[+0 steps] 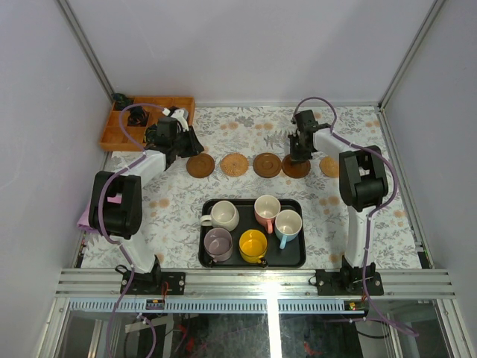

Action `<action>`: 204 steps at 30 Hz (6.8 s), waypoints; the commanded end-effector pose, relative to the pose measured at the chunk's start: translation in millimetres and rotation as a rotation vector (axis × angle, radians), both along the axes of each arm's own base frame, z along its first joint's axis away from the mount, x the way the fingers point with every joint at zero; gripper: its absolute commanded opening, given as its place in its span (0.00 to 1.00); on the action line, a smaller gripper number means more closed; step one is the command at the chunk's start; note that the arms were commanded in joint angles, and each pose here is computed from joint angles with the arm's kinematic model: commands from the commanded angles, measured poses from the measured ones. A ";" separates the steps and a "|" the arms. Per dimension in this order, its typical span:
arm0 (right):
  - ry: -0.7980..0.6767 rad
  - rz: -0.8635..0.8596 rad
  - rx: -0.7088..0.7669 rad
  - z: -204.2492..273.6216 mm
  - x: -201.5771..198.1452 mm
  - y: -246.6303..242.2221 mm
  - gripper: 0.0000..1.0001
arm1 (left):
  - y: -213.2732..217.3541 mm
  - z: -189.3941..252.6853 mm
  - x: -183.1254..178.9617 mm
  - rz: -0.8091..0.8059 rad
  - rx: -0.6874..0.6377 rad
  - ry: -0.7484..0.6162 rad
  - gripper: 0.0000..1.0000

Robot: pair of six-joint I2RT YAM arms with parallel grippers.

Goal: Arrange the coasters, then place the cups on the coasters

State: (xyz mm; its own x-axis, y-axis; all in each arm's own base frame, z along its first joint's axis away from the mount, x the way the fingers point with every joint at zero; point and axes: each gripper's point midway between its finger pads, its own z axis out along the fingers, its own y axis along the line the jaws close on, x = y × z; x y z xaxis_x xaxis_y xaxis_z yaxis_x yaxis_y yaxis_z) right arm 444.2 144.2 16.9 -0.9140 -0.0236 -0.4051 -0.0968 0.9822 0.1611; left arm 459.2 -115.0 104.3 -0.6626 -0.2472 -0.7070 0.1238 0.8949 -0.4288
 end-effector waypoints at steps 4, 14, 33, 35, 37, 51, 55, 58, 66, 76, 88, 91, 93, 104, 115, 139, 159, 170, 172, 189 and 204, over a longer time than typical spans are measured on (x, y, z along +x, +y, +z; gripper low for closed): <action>-0.014 0.052 0.041 6.4 10.4 23.9 0.08 | 0.8 8.7 6.1 0.002 -0.020 -0.047 0.28; 0.001 0.052 0.025 2.0 5.5 26.4 0.08 | 2.4 8.1 6.1 0.008 -0.019 -0.046 0.28; 0.031 -0.073 -0.115 -11.9 -12.5 -7.5 0.07 | -7.9 11.2 5.3 -0.051 -0.047 -0.061 0.29; 0.027 -0.087 -0.130 -10.2 -11.3 -11.0 0.06 | -9.8 11.3 4.7 -0.060 -0.053 -0.063 0.29; 0.025 -0.097 -0.145 -8.7 -11.3 -13.6 0.07 | -12.0 11.8 4.1 -0.070 -0.063 -0.067 0.29; 0.034 -0.166 -0.224 -7.8 -17.5 -33.5 0.06 | -26.2 12.2 6.4 -0.116 -0.121 -0.072 0.29; 0.030 -0.181 -0.227 -5.8 -16.3 -37.5 0.06 | -30.5 12.5 6.6 -0.129 -0.125 -0.072 0.29; 0.018 -0.183 -0.227 -2.5 -13.6 -37.3 0.06 | -33.6 10.4 6.6 -0.136 -0.127 -0.066 0.28; -0.015 -0.184 -0.229 9.7 -5.6 -40.0 0.06 | -38.2 8.1 7.1 -0.150 -0.130 -0.062 0.28; -0.144 -0.079 -0.075 47.2 12.9 -10.3 0.07 | -57.8 13.8 8.0 -0.240 -0.154 -0.091 0.27; -0.196 0.103 0.075 63.7 10.5 55.9 0.07 | -109.6 -3.0 3.0 -0.382 -0.179 -0.054 0.26; -0.182 0.142 0.105 58.3 6.4 72.5 0.07 | -118.1 -12.2 -1.0 -0.400 -0.184 -0.032 0.25; -0.175 0.165 0.122 56.2 4.4 83.2 0.07 | -122.9 -17.6 -3.2 -0.410 -0.186 -0.018 0.25; -0.141 0.259 0.196 45.9 5.0 132.8 0.07 | -125.6 -41.9 -5.0 -0.383 -0.183 0.039 0.26; -0.090 0.265 0.183 23.8 -2.1 135.8 0.07 | -117.9 -63.9 -10.6 -0.348 -0.146 0.106 0.28; -0.039 0.223 0.093 0.4 -17.7 112.8 0.07 | -105.2 -73.0 -17.1 -0.314 -0.078 0.141 0.29; -0.095 0.218 0.093 13.5 -0.9 117.2 0.07 | -104.1 -63.7 -21.8 -0.337 -0.068 0.131 0.29; -0.214 0.258 0.137 68.6 18.5 129.0 0.08 | -114.5 -8.8 5.7 -0.340 -0.110 -0.005 0.33; -0.239 0.253 0.129 79.6 18.2 125.6 0.08 | -116.8 11.5 9.8 -0.344 -0.123 -0.047 0.33; -0.208 -0.264 -0.193 61.9 -20.1 -92.0 0.11 | -66.7 55.6 -25.4 -0.238 -0.069 -0.155 0.38; -0.153 -0.430 -0.296 39.7 -26.0 -162.8 0.16 | -49.2 49.3 -46.0 -0.196 -0.059 -0.153 0.43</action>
State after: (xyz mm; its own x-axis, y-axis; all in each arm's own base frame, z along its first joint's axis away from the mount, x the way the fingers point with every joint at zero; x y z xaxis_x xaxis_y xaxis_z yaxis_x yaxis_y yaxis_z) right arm 404.0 -3.5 43.5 -0.8366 0.1848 -0.5156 0.2707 0.9579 -0.0957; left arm 408.4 -168.4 138.4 -0.6436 -0.1613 -0.7481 0.3401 0.8154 -0.4684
